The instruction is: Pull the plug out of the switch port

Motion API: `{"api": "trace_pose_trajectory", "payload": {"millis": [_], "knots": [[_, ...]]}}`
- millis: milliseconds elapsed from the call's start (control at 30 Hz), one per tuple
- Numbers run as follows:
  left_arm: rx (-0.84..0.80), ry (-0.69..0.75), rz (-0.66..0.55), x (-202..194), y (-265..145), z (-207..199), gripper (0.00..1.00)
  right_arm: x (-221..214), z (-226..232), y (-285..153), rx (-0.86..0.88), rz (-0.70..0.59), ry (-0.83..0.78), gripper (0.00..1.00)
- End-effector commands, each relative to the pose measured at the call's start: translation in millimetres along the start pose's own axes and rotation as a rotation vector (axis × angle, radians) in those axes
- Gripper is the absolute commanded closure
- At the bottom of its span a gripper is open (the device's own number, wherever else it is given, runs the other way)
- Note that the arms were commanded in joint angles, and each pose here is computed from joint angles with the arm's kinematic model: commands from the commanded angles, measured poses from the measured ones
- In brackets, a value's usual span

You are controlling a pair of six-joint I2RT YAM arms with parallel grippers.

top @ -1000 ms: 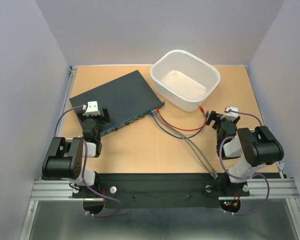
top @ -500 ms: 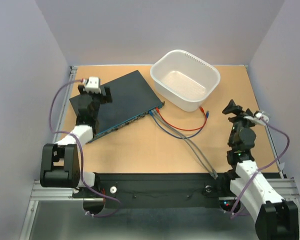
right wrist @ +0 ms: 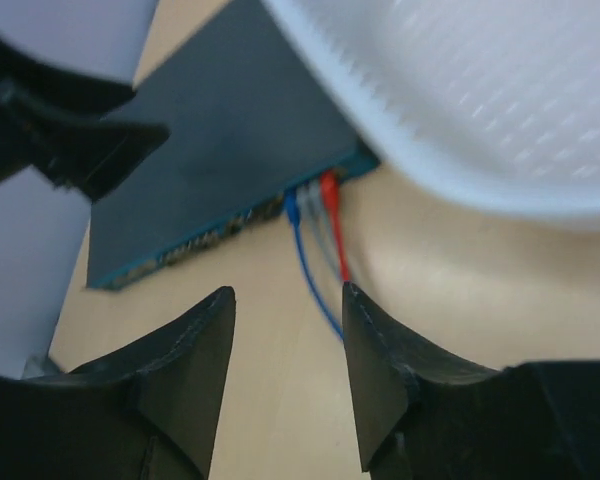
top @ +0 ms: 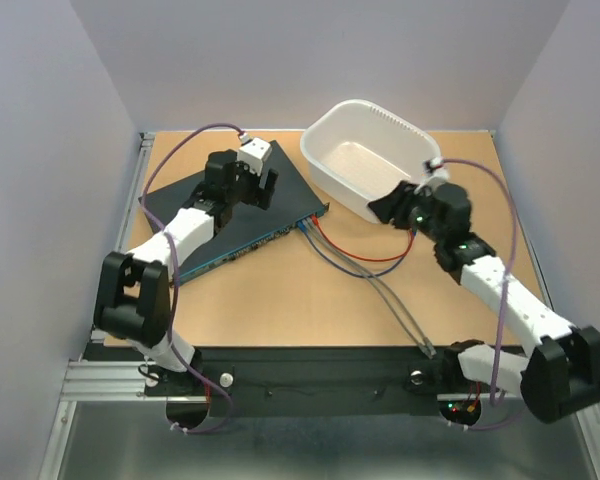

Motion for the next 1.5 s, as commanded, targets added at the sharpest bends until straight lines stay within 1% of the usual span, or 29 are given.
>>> {"api": "trace_pose_trajectory", "payload": {"millis": [0,33,67,100,133,200,233,267,300,333,467,567,633,700,733,833,933,1100,1300,1467], "knots": [[0.001,0.027,0.088,-10.5,12.7,-1.1,0.08,-32.9,47.6,19.1,0.152,0.055,0.111,0.49],[-0.007,0.033,0.099,-14.0,16.2,-3.4,0.09,-39.2,51.8,23.1,0.160,0.054,0.168,0.50],[-0.014,0.048,0.120,-20.6,21.4,-4.2,0.10,-34.8,64.2,27.4,0.217,-0.004,0.188,0.54],[-0.017,0.057,0.126,-22.9,24.1,-4.8,0.10,-56.5,60.1,37.5,0.200,0.035,0.226,0.55],[-0.019,0.072,0.145,-28.9,28.5,-5.7,0.11,-62.8,67.0,44.1,0.202,0.042,0.257,0.55],[-0.018,0.084,0.163,-35.0,32.0,-5.4,0.11,-74.4,68.8,62.4,0.176,0.088,0.262,0.55],[-0.018,0.087,0.178,-40.7,35.0,-4.7,0.11,-92.8,62.8,77.2,0.149,0.137,0.277,0.55],[-0.017,0.094,0.185,-43.1,35.8,-4.1,0.11,-97.1,61.9,83.3,0.147,0.145,0.283,0.55],[-0.015,0.095,0.192,-46.0,36.9,-3.5,0.11,-93.2,62.9,91.3,0.144,0.130,0.287,0.55],[-0.011,0.094,0.200,-48.7,37.9,-2.8,0.11,-104.2,54.9,102.2,0.112,0.150,0.286,0.55],[0.008,0.094,0.220,-55.2,43.3,0.4,0.12,-108.9,49.7,133.2,0.076,0.150,0.274,0.54],[0.018,0.084,0.228,-57.3,45.3,1.9,0.12,-108.3,47.6,150.9,0.059,0.142,0.277,0.52],[0.004,0.064,0.232,-58.8,46.4,-1.1,0.12,-117.6,39.3,159.8,0.019,0.150,0.276,0.51],[-0.012,0.050,0.241,-61.3,47.2,-3.6,0.12,-116.0,37.5,168.4,0.004,0.137,0.271,0.50],[-0.011,0.041,0.244,-62.7,47.3,-4.0,0.12,-126.4,32.6,173.4,-0.008,0.168,0.269,0.50],[-0.011,0.033,0.244,-62.7,47.3,-4.5,0.13,-132.2,31.6,178.5,-0.010,0.188,0.281,0.50],[-0.013,0.023,0.238,-60.5,45.8,-5.5,0.13,-141.1,22.8,175.6,-0.055,0.190,0.282,0.50],[-0.017,0.012,0.240,-62.0,47.7,-5.8,0.13,-151.8,16.3,183.0,-0.080,0.205,0.290,0.50],[-0.011,0.010,0.243,-63.6,50.2,-5.5,0.13,-154.5,13.2,189.0,-0.091,0.201,0.298,0.50],[-0.015,0.004,0.240,-62.0,50.5,-6.3,0.13,-157.3,13.9,183.8,-0.083,0.207,0.305,0.51]]}}
Point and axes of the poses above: each gripper's point midway between its finger pads, its own y axis out along the fingers, its own z axis along the line the jaws close on, x = y × z, the point moved 5 cm from there along -y, back along the fingers, and after that the axes turned 8 degrees about -y, right-handed, at the moved point
